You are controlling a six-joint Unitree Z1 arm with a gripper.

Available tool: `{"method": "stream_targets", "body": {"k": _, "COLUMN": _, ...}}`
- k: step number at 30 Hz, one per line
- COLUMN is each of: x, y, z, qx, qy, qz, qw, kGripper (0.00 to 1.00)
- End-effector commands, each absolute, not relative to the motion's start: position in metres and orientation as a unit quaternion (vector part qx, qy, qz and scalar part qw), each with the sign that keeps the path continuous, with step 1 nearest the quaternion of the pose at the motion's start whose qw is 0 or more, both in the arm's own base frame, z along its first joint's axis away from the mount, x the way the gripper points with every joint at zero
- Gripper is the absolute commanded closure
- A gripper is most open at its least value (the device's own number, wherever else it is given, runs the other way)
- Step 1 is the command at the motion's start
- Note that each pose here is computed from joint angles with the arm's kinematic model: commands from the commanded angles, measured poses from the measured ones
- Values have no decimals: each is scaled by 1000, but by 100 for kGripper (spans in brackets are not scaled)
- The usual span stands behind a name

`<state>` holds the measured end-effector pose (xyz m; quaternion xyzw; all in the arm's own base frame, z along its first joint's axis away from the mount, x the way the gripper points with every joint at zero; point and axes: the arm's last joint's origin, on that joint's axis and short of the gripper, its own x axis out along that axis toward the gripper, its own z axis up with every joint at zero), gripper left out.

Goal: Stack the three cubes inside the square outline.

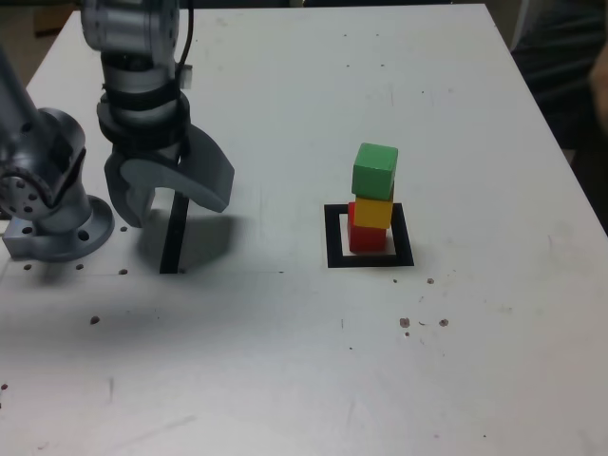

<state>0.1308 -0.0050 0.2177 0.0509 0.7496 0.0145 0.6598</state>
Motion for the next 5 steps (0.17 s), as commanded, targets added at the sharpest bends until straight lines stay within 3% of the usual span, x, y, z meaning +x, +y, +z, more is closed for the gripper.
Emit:
{"method": "stream_targets", "body": {"k": 1, "x": 130, "y": -4, "z": 219, "qx": 53, "qy": 751, "qz": 22, "qw": 657, "kGripper": 0}}
{"method": "stream_targets", "body": {"k": 5, "x": 128, "y": -2, "z": 221, "qx": 55, "qy": 758, "qz": 45, "qw": 649, "kGripper": 0}}
